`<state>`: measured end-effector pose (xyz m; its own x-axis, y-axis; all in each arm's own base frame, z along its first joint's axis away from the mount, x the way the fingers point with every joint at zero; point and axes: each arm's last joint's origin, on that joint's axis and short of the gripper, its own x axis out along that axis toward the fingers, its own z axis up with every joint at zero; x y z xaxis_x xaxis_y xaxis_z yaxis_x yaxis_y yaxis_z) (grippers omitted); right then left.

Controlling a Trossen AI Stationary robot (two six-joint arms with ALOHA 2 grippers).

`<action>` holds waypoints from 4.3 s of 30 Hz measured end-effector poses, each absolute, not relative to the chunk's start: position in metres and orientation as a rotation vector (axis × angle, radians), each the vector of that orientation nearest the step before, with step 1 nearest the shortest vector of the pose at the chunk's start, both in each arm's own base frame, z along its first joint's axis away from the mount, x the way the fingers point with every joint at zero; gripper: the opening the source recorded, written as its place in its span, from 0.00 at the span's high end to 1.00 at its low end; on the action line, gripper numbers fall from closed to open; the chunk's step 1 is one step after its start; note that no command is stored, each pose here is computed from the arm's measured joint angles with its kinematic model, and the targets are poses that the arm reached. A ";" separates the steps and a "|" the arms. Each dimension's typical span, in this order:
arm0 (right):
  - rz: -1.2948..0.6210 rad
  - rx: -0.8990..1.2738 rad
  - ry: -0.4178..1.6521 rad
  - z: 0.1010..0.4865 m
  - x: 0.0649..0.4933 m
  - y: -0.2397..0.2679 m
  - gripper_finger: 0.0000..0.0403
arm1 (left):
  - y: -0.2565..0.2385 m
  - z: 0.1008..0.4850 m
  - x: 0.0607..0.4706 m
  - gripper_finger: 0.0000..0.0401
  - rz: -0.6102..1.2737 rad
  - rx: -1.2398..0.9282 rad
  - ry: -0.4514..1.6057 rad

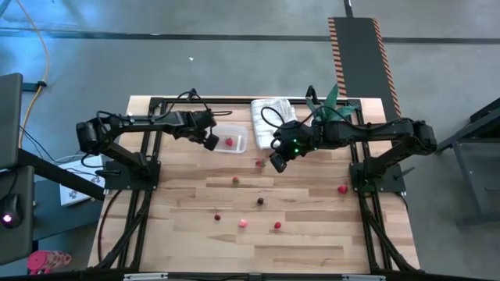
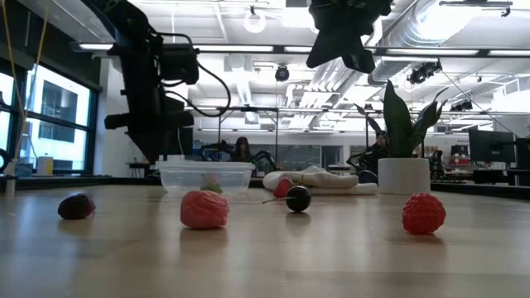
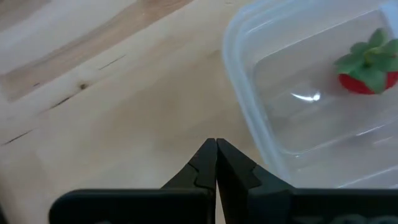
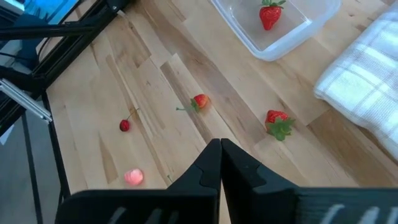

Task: Pick and placing Produce into tupperware
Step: Adjust the transparent bin, then put the red cherry into the transparent bin

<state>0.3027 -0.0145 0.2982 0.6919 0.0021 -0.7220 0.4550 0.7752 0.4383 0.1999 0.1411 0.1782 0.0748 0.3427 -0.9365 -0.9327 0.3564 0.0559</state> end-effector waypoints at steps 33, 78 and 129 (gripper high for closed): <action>-0.253 0.632 0.802 0.297 0.302 -0.006 1.00 | 0.081 0.215 0.246 1.00 0.891 -0.581 1.083; -0.089 0.473 0.880 0.295 0.297 -0.004 1.00 | -0.074 0.192 0.291 0.53 0.735 -1.124 1.178; -0.127 0.463 0.767 0.323 0.274 -0.022 1.00 | -0.009 0.308 0.317 1.00 0.964 -0.552 0.866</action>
